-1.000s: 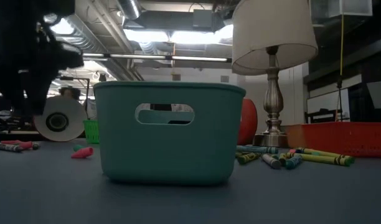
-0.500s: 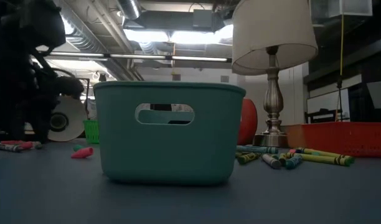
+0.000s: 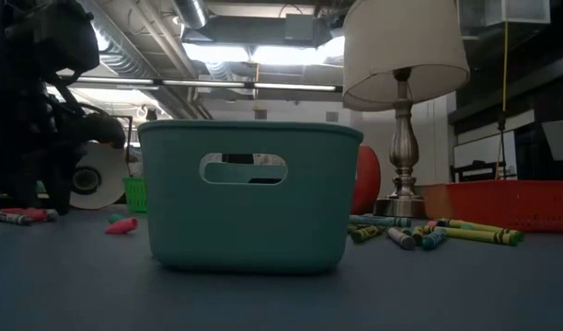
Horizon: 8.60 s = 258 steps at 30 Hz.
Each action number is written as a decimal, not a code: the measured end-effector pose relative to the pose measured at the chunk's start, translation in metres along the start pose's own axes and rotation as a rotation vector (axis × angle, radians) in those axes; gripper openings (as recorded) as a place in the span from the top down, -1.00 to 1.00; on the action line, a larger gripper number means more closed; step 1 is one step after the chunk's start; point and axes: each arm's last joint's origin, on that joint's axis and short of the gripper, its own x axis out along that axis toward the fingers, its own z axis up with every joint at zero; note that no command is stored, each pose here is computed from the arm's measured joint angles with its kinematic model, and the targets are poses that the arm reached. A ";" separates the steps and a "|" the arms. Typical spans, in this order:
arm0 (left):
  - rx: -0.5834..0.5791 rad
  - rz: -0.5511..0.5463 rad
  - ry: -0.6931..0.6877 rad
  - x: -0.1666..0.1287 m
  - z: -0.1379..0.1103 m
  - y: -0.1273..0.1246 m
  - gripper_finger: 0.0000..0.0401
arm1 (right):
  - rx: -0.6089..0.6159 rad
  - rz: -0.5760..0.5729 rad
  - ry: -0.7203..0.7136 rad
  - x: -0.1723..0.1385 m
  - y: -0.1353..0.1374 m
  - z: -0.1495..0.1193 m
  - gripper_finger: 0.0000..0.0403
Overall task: Sort crayons
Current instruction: Put the gray crayon into the green bin, then put the brown crayon into the black bin, then put the gray crayon into the green bin
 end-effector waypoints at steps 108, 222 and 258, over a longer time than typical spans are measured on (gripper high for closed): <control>0.664 -0.173 -0.745 -0.016 0.097 -0.072 0.39 | 0.082 -0.123 -0.683 0.039 -0.130 0.210 0.53; 0.115 -0.288 0.595 -0.061 -0.015 -0.009 0.45 | 0.003 -0.081 -1.302 0.012 -0.124 0.254 0.89; -0.086 0.077 0.415 -0.031 -0.025 0.001 0.45 | 0.017 -0.107 -1.287 0.014 -0.125 0.253 0.37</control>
